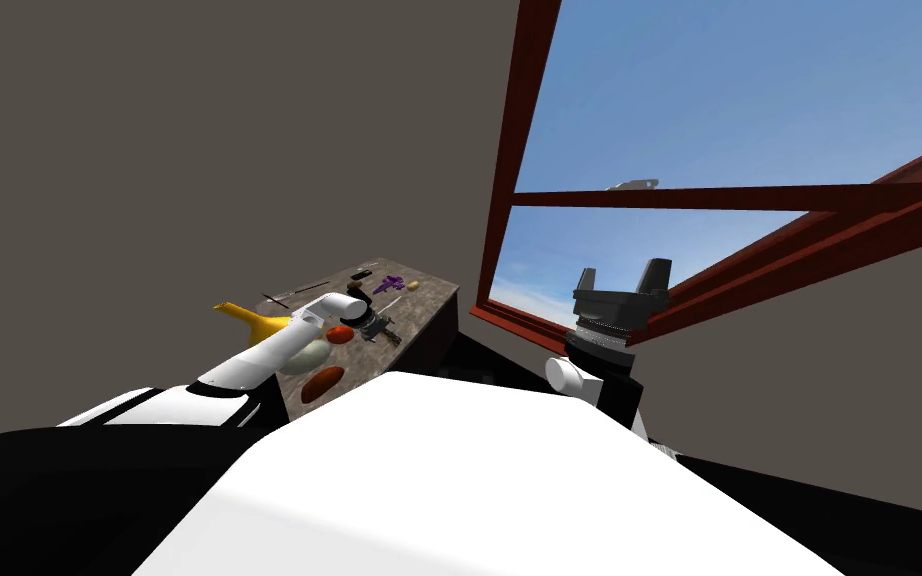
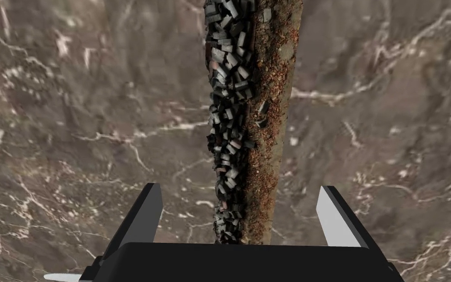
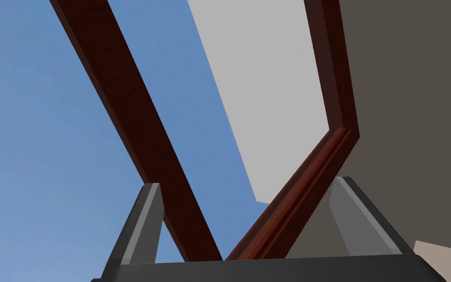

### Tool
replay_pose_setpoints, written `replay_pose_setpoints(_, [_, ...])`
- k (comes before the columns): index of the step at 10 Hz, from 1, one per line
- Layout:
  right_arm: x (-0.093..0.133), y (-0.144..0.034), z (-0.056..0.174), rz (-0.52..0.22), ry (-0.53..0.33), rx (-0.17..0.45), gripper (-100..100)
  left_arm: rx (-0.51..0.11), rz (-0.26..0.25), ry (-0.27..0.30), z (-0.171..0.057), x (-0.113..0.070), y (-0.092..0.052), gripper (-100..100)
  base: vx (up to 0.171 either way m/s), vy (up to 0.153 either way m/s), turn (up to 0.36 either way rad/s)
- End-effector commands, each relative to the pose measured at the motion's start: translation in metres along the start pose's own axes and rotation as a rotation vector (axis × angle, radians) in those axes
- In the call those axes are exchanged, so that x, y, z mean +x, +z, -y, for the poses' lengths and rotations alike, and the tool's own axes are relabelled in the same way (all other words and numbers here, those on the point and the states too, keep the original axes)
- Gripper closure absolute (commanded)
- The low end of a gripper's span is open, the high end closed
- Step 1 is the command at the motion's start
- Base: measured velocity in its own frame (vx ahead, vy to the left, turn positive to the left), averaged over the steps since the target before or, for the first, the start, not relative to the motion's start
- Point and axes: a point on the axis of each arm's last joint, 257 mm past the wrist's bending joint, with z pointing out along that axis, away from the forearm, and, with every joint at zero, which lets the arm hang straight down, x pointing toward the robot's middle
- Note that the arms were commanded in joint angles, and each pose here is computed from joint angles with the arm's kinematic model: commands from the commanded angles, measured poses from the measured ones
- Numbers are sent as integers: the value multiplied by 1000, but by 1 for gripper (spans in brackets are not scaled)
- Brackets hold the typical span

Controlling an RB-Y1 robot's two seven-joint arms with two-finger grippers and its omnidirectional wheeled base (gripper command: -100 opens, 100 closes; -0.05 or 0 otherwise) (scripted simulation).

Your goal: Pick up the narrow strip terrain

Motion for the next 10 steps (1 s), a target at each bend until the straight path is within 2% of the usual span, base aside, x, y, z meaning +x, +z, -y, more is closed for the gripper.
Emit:
replay_pose_setpoints(1, [0, 0, 0, 0, 0, 0, 0, -2, 0, -29, -11, -4, 4, -100, -18, 5, -230])
replay_pose_setpoints(2, [0, 0, 0, 0, 0, 0, 0, -26, -3, -59, -26, -7, 7, -100, -55, 16, -352])
replay_pose_setpoints(3, [0, 0, 0, 0, 0, 0, 0, -5, 1, -59, -21, -8, 7, -100, -54, 12, -100])
replay_pose_setpoints(4, [0, 0, 0, 0, 0, 0, 0, -23, -1, -89, -36, -11, 10, -100, -48, 3, -194])
replay_pose_setpoints(5, [0, 0, 0, 0, 0, 0, 0, -7, 2, -89, -32, -12, 10, -100, -40, 6, -95])
replay_pose_setpoints(6, [0, 0, 0, 0, 0, 0, 0, -20, 2, -120, -45, -15, 12, -100, -43, 2, -162])
replay_pose_setpoints(7, [0, 0, 0, 0, 0, 0, 0, -10, 4, -120, -43, -16, 12, -100, -35, 6, -124])
replay_pose_setpoints(9, [0, 0, 0, 0, 0, 0, 0, -36, 5, -182, -69, -22, 16, -100, -48, 6, -257])
replay_pose_setpoints(10, [0, 0, 0, 0, 0, 0, 0, -15, 10, -182, -64, -24, 16, -100, -47, 4, -141])
